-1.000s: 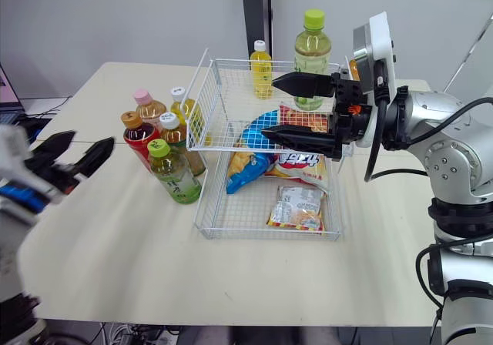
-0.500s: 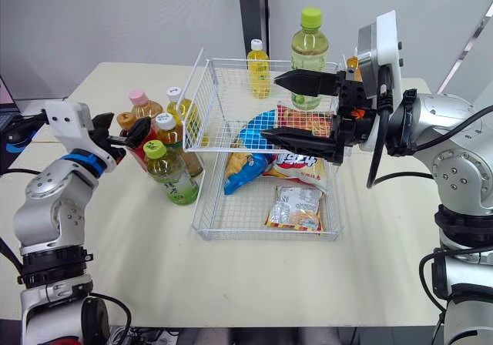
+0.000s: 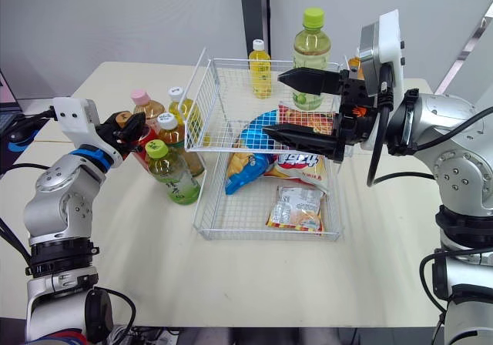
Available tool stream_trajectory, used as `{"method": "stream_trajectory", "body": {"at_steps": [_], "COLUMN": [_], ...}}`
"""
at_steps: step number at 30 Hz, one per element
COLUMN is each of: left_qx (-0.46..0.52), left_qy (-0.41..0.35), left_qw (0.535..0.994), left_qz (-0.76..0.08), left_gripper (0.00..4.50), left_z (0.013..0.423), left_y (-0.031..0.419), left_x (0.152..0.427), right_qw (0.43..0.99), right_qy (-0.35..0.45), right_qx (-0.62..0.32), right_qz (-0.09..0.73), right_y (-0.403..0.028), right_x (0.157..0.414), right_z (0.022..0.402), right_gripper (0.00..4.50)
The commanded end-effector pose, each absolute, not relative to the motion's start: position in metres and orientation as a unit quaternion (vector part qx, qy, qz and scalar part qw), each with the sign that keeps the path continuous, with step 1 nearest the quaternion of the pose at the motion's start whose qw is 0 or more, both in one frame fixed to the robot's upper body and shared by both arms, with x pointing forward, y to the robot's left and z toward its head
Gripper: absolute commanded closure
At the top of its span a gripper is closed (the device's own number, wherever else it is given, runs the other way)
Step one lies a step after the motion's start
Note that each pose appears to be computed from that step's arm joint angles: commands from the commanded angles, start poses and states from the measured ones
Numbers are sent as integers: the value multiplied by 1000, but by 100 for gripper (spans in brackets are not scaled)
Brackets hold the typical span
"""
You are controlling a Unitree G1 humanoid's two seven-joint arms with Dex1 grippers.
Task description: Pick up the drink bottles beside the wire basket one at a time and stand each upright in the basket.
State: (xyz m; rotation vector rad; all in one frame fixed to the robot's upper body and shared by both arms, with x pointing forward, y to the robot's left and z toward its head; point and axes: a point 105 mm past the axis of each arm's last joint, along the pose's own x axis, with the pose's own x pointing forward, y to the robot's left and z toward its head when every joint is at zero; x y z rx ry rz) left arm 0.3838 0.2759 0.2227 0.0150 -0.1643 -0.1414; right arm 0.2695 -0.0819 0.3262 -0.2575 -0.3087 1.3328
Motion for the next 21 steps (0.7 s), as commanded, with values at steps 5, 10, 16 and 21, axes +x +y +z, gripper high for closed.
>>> {"method": "stream_trajectory", "body": {"at_steps": [5, 10, 16, 21], "left_qx": [31, 77, 100, 97], "left_qy": [-150, -171, -211, -267], "left_qw": [975, 953, 918, 878], "left_qz": [-163, -237, -319, -386], "left_gripper": [313, 313, 313, 313], "left_z": [294, 363, 431, 478], "left_y": [272, 279, 260, 225], "left_x": [352, 315, 284, 281], "right_qw": [781, 799, 811, 815], "right_qy": [-186, -220, -234, -243], "right_qx": [-123, -118, -122, -124], "right_qz": [583, 547, 522, 511], "right_y": [-93, -104, -107, -105], "right_x": [266, 270, 274, 275], "right_z": [342, 357, 359, 362], "right_gripper": [0, 0, 0, 0]}}
